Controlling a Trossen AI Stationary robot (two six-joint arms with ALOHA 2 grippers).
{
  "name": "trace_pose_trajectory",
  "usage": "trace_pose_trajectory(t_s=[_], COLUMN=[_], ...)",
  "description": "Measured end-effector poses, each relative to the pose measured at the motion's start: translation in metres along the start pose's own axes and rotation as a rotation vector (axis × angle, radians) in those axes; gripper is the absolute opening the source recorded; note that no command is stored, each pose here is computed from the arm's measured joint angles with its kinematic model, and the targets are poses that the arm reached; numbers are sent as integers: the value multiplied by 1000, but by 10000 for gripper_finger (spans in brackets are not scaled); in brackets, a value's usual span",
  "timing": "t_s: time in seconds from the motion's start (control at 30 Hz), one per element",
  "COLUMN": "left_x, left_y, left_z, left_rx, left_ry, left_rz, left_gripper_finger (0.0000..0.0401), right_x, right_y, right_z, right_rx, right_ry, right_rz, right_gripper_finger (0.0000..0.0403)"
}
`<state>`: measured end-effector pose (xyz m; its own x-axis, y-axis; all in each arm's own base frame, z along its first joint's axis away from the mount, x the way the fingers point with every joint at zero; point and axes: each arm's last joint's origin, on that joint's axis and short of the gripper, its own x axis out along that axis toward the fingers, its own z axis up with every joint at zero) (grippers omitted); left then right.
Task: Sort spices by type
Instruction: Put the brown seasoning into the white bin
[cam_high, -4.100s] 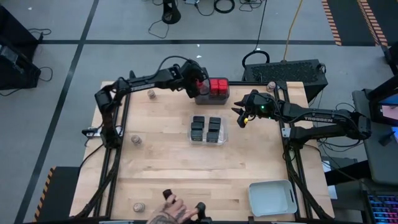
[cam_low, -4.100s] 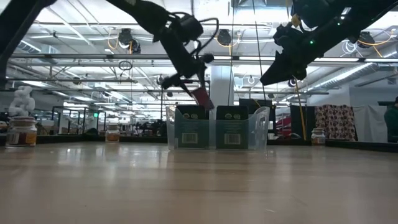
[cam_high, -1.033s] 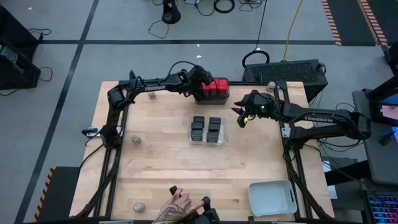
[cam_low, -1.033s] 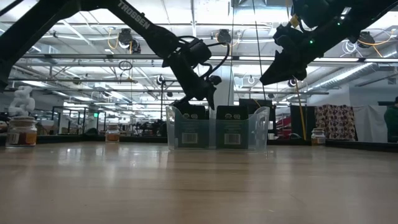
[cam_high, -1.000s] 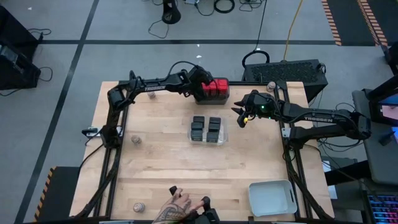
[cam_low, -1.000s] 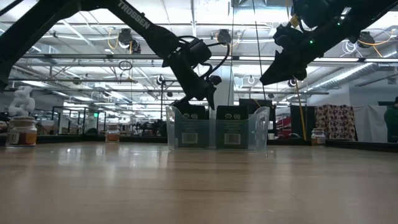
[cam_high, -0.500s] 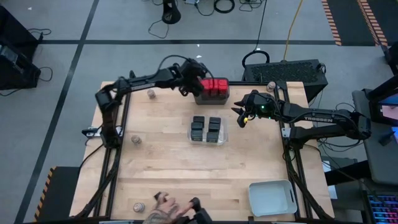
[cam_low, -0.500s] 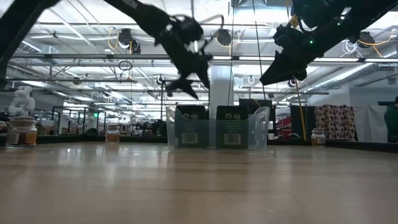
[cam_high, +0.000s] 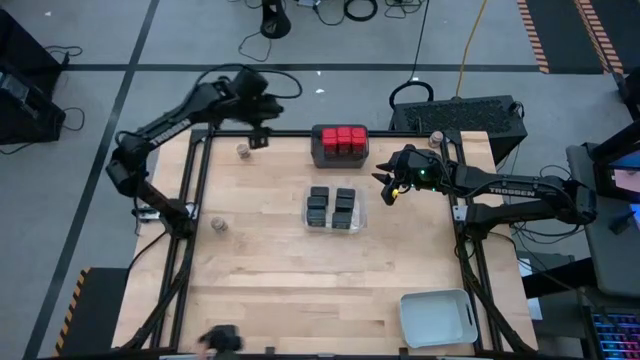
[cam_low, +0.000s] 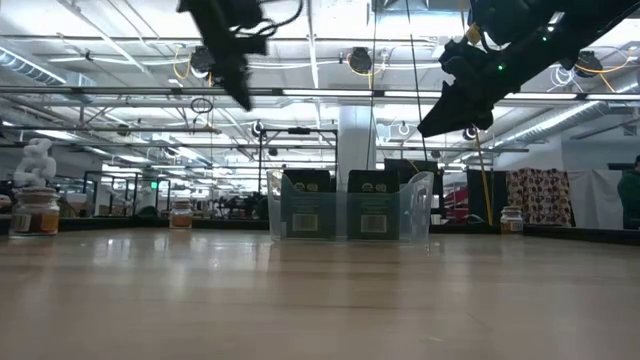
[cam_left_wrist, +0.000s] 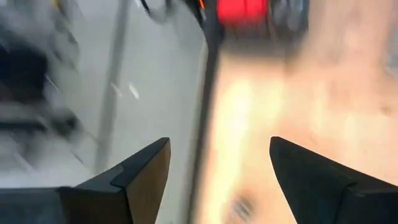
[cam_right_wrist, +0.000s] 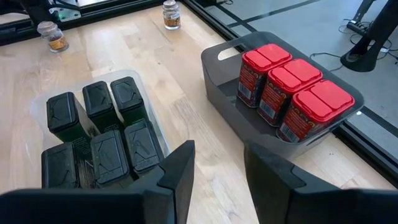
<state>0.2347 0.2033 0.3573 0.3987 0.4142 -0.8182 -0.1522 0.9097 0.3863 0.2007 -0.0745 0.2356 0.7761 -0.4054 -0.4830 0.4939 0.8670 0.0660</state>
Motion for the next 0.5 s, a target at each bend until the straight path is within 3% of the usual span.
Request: trace_pose_trajectory(t_s=[0.1,0.23,0.5], left_x=[-2,8,47], left_y=[9,26,33], left_z=[-24,-50,-92], left_rx=[-204,-422,-530], left_ry=[114,152,318], left_rz=[-57,-152,-215], left_gripper_finger=[281,281,281], right_x=[0,0,-1], right_y=[0,0,6], right_z=[1,1,-1], right_rx=[1,16,14], right_ry=[-6,-6,6], right_rz=[1,1,26], right_gripper_finger=[121,121,121])
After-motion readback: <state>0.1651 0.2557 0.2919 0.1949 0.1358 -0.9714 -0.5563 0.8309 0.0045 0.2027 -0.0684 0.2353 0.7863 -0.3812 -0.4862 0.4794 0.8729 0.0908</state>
